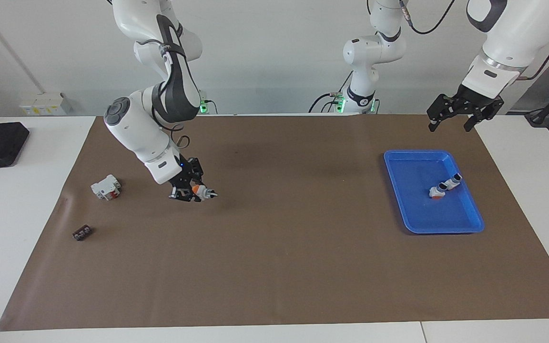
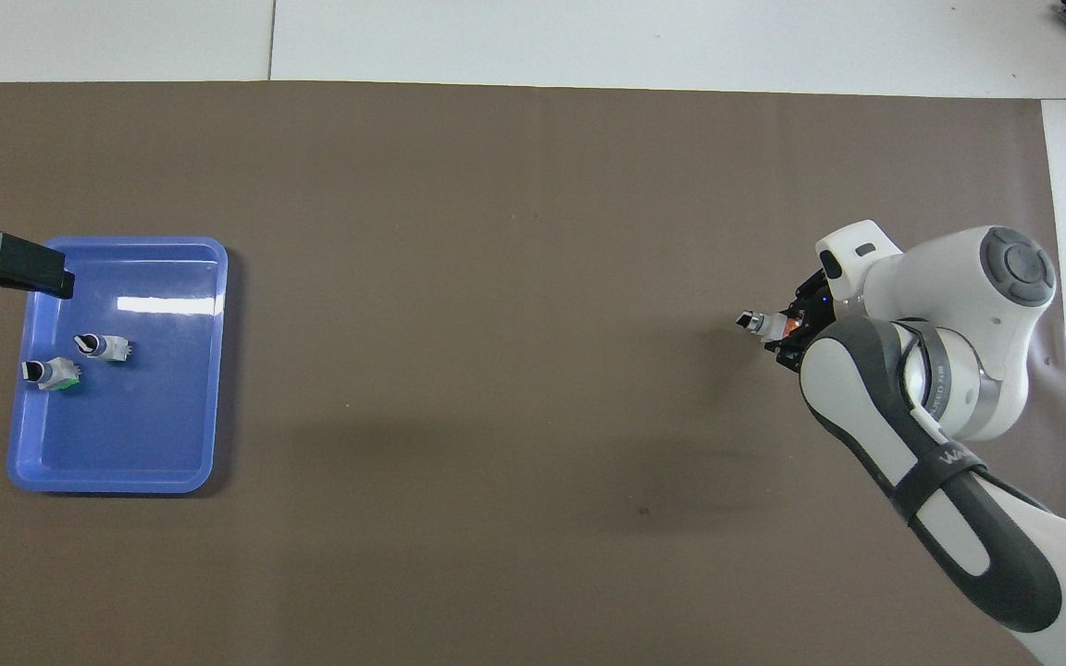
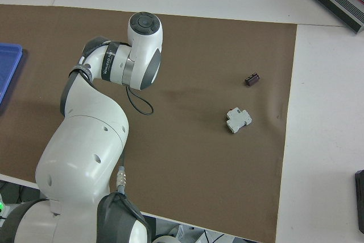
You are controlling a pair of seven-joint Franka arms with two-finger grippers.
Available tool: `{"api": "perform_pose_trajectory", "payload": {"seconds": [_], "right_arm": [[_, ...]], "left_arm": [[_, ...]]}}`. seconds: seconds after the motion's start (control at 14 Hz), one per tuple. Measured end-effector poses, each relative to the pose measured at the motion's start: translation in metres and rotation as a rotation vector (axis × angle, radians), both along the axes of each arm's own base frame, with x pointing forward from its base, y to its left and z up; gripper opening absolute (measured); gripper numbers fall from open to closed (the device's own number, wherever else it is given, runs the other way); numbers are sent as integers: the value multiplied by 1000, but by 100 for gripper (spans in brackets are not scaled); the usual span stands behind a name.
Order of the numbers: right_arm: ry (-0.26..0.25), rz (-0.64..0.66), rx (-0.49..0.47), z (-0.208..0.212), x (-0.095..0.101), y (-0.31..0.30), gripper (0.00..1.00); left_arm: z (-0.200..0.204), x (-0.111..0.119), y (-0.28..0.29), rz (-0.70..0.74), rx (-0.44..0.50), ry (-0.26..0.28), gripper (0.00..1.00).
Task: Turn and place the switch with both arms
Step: 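Lift the switch with the right gripper while the left gripper reaches toward it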
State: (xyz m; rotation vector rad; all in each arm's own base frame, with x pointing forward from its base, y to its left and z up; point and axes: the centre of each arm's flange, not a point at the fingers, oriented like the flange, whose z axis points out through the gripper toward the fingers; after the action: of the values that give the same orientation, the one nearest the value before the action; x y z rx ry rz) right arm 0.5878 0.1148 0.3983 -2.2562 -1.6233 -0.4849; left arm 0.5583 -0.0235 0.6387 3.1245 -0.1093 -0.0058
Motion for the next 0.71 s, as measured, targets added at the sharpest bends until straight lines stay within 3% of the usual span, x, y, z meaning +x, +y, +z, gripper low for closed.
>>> {"api": "perform_pose_trajectory", "payload": {"seconds": [0.21, 0.5, 0.71], "right_arm": [[-48, 53, 174, 5, -3, 32, 41], [-159, 54, 272, 23, -12, 110, 41], [-182, 42, 320, 30, -19, 143, 41]], "left_arm": [[0, 0, 0, 0, 0, 0, 100], [0, -1, -4, -7, 0, 3, 100], [-2, -2, -8, -15, 1, 15, 100]]}}
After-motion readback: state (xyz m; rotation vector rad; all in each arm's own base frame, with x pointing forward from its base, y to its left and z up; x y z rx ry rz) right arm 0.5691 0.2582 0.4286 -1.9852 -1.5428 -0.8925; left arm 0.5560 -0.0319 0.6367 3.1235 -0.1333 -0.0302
